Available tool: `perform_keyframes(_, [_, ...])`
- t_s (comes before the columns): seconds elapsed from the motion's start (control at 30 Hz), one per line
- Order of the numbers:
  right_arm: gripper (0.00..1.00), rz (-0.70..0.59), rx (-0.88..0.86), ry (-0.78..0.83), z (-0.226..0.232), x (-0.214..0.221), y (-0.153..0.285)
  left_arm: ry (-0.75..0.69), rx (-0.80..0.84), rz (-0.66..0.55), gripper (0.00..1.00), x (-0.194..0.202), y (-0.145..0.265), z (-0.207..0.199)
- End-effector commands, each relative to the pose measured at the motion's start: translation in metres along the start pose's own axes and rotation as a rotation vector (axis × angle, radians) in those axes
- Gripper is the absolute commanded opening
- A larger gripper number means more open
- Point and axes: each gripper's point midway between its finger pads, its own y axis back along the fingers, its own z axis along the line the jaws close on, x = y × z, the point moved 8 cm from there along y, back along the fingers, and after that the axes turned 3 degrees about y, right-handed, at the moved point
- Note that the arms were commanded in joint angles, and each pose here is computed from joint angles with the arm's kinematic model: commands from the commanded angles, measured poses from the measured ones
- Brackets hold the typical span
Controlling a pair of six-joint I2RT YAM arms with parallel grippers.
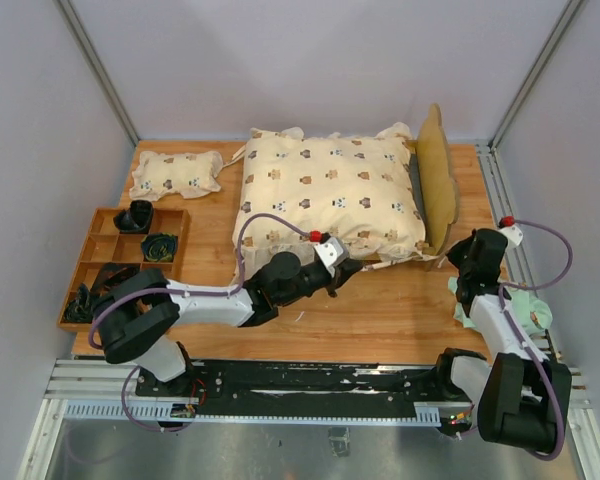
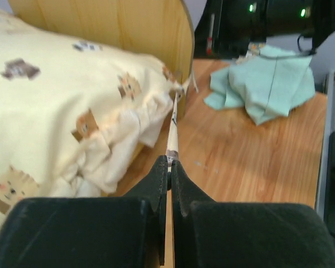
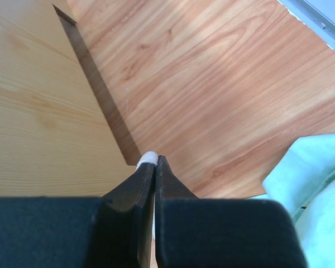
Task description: Set up the pet bed
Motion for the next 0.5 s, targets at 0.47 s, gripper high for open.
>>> perform_keyframes(0.47, [0.00,-0.099,0.043,0.088,-0.010,-0.038,-0.004,0.010,-0.079,0.374,0.00,0.135,0.040,-0.002])
